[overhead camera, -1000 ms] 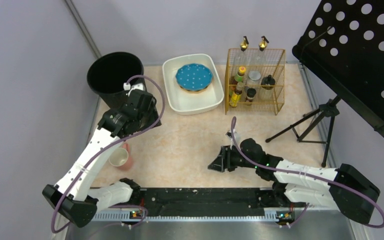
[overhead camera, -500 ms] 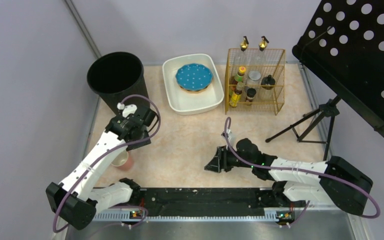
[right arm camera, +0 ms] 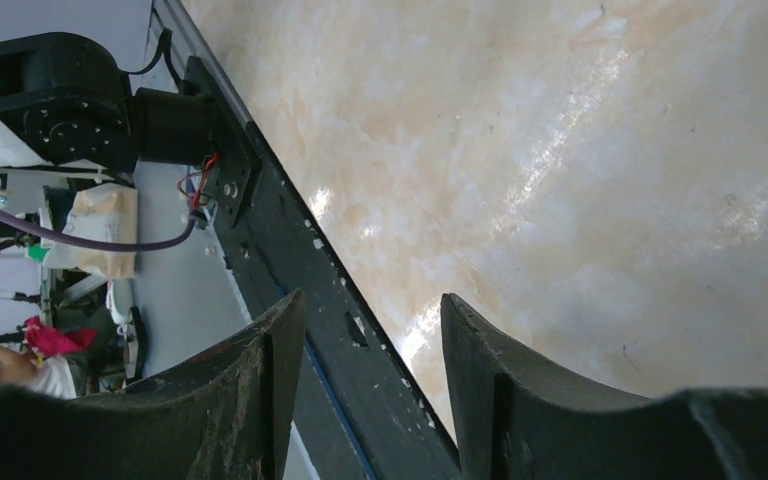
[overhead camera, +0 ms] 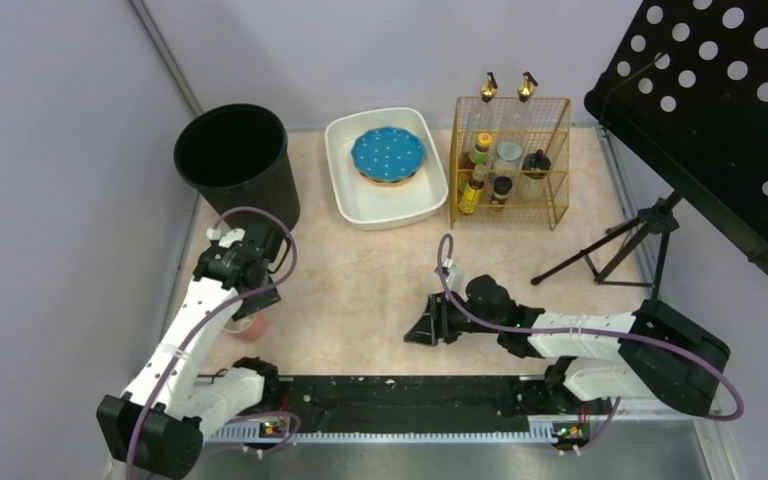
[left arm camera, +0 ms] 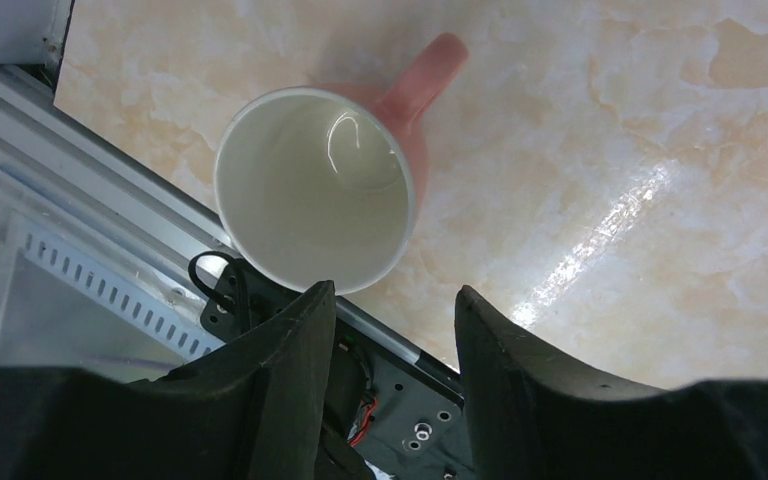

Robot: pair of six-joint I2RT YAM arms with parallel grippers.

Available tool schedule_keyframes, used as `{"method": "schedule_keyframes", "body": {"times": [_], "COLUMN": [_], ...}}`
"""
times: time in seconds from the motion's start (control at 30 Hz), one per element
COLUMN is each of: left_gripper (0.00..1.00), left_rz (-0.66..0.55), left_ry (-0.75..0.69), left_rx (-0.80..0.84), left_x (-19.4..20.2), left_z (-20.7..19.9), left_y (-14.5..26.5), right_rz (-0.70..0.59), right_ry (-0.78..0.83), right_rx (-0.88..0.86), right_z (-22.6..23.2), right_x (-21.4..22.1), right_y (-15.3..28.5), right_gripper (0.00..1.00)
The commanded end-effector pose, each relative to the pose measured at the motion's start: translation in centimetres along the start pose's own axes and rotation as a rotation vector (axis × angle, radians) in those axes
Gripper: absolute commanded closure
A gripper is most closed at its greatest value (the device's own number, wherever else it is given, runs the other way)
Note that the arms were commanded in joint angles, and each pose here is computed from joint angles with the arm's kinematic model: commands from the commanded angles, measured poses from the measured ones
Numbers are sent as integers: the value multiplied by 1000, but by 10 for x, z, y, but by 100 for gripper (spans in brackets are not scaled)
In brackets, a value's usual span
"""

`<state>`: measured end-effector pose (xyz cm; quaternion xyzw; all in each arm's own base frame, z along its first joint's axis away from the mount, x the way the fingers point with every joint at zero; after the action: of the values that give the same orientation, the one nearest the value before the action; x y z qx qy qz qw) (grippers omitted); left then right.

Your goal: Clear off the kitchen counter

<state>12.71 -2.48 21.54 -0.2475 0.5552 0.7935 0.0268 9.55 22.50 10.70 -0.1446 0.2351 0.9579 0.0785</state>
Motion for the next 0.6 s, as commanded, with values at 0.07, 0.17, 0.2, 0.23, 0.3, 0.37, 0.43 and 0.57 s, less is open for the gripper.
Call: {"method": "schedule_keyframes", "body": {"times": [0.07,0.17,0.2,0.23,0.3,0.37,0.43,0.57], "left_gripper": [48,49,49,49,49,50,50,51], "left_rz": [2,29,35,42,56,67,87,127], "left_ry": [-14,-33,-37,-42,-50,-57,-70,-88], "left_rx": [51,54,53,52,49,43,40,19], "left_x": [-8,-8,-9,-9,-9,-9,-10,-11], "left_z": [-4,-7,-8,-9,-10,-12,-14,-19], "left_y": [-7,-11,-12,-13,-15,-18,-21,-29], "right_rz": [-14,-16,-15,-16,-18,-24,-31,-36], "right_ry": [57,57,57,57,58,60,57,54], "right_rx": [-94,-97,-98,-101,-102,-103,-109,-116], "right_z": [21,21,21,21,20,19,19,18], "right_x": [-10,-10,-10,-10,-10,-10,-10,-8], "right_y": [-8,-9,-9,-9,-9,-9,-9,-8], "right_gripper": [48,48,48,48,48,48,48,48]}}
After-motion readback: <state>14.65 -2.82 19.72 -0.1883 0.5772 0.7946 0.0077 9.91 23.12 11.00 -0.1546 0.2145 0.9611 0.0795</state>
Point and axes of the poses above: each gripper's point midway between its finger pads, its own y axis back along the fingers, its own z axis along the line the jaws close on, x = y × z, the point moved 9 cm from there along y, back along the fingers, and after that the axes turned 13 degrees about -y, right-handed, at the moved point
